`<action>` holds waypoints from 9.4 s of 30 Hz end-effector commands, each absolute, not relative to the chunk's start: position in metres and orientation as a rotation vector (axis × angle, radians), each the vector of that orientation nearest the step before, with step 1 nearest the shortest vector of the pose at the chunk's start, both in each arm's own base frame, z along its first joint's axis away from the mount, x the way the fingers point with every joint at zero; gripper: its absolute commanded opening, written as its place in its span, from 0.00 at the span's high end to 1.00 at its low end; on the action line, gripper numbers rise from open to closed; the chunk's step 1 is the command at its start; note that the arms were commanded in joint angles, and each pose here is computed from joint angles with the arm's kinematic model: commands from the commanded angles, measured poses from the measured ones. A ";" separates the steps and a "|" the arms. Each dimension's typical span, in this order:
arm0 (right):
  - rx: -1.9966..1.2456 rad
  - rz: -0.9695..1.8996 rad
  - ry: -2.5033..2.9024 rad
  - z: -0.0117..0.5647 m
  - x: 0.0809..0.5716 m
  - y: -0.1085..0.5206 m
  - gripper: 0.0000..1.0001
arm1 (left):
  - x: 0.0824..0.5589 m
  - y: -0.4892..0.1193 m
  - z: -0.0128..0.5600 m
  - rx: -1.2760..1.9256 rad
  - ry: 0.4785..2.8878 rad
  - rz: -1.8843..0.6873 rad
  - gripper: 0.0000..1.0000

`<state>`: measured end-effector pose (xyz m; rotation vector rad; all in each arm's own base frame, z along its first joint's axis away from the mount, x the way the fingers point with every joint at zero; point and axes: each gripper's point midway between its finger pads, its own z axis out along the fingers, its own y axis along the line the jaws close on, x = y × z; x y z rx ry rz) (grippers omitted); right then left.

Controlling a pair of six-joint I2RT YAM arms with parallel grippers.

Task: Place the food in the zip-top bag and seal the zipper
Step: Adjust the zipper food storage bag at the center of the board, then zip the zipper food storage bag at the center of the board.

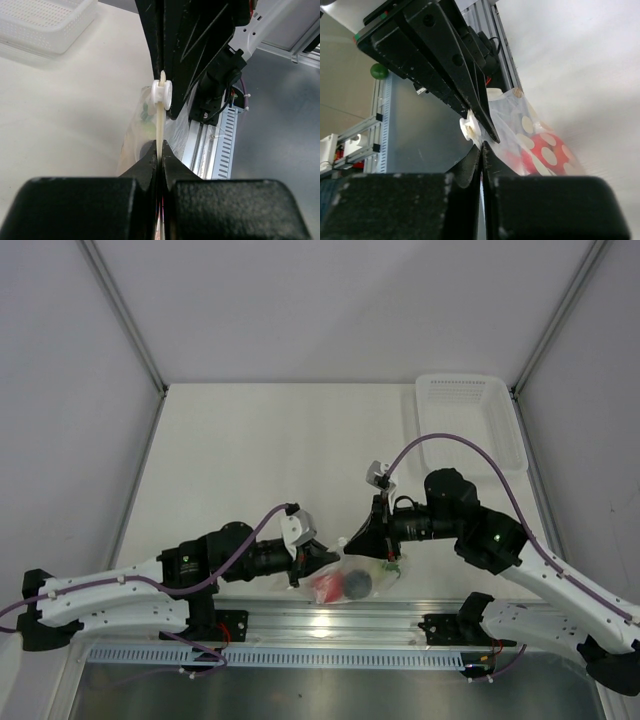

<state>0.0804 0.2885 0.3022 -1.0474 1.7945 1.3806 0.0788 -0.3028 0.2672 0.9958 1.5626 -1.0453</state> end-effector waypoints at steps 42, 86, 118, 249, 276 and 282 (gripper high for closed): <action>-1.055 1.498 1.656 0.325 0.061 0.294 1.00 | 0.061 -0.311 0.352 0.917 1.260 -1.301 0.50; -0.703 1.473 1.459 0.368 0.086 0.283 1.00 | 0.054 -0.304 0.324 0.931 1.429 -1.374 0.99; -0.495 1.302 1.557 0.362 0.126 0.256 1.00 | 0.051 -0.280 0.296 0.880 1.514 -1.364 0.99; -0.863 0.925 1.935 0.281 0.114 0.219 1.00 | 0.067 -0.212 0.258 0.619 1.869 -1.158 0.99; -0.897 1.022 1.999 0.265 0.139 0.273 1.00 | 0.117 -0.160 0.250 0.212 1.957 -0.853 0.00; -0.843 0.994 2.046 0.266 0.186 0.293 1.00 | 0.129 -0.133 0.261 0.100 1.920 -0.760 0.00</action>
